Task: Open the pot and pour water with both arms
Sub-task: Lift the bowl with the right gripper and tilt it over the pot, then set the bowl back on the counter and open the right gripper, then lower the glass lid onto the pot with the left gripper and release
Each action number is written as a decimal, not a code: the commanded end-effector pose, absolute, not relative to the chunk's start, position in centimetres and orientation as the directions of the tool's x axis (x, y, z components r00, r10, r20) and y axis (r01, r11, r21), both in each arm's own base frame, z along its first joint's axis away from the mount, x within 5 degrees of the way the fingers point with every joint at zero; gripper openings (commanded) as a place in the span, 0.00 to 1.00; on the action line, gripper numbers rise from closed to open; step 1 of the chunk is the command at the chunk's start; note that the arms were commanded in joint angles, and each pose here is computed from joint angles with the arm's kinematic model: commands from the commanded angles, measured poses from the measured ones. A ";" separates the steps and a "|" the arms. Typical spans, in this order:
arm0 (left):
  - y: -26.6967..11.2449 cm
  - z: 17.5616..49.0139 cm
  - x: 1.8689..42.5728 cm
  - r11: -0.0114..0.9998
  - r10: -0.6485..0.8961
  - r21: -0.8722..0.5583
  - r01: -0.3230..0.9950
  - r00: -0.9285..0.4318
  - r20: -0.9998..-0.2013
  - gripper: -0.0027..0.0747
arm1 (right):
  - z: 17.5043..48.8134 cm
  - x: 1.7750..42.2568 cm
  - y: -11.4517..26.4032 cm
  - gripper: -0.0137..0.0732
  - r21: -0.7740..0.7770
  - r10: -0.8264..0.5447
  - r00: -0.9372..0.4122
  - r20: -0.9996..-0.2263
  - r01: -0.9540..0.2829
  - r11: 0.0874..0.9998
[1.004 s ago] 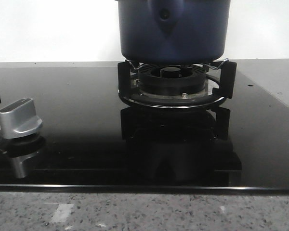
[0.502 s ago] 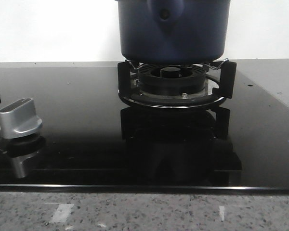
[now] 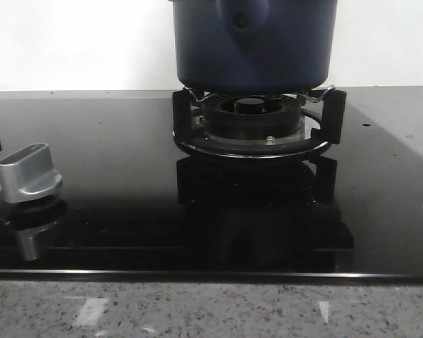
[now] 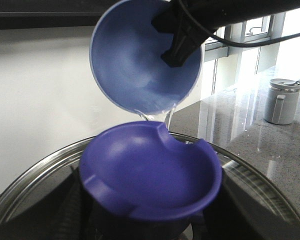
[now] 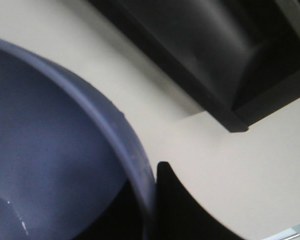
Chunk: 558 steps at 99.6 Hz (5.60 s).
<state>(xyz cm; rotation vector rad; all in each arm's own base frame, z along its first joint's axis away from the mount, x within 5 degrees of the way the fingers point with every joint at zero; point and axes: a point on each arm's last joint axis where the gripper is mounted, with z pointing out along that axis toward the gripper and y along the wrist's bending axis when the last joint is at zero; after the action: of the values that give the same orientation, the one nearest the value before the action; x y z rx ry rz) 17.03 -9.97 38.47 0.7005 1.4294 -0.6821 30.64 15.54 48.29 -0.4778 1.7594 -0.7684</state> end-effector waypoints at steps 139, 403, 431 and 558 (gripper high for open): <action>-10.0 40.4 16.2 0.605 -0.103 -0.018 0.796 0.056 -0.993 0.35 | 50.3 28.1 6.6 0.10 -0.124 -0.052 -0.483 -0.874 0.117 0.985; -23.2 37.3 31.7 0.446 0.008 -0.027 0.894 -0.034 -0.999 0.35 | 41.8 2.8 -0.3 0.08 0.204 0.233 -0.305 -0.923 0.125 0.971; -23.4 36.6 32.3 0.458 0.024 -0.020 0.889 -0.035 -0.999 0.35 | 41.9 2.8 -0.4 0.08 0.201 0.230 -0.295 -0.928 0.125 0.972; -6.6 39.0 8.7 0.767 -0.167 -0.030 0.641 0.154 -0.974 0.01 | 36.8 -0.2 -0.4 0.08 0.091 0.094 -0.055 -0.994 0.052 0.994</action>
<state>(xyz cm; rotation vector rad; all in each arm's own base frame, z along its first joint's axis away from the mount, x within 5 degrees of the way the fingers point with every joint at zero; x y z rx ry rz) 12.29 -8.98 40.29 0.5682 1.3330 -0.5827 0.54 -0.49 36.55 0.1512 1.7686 0.0373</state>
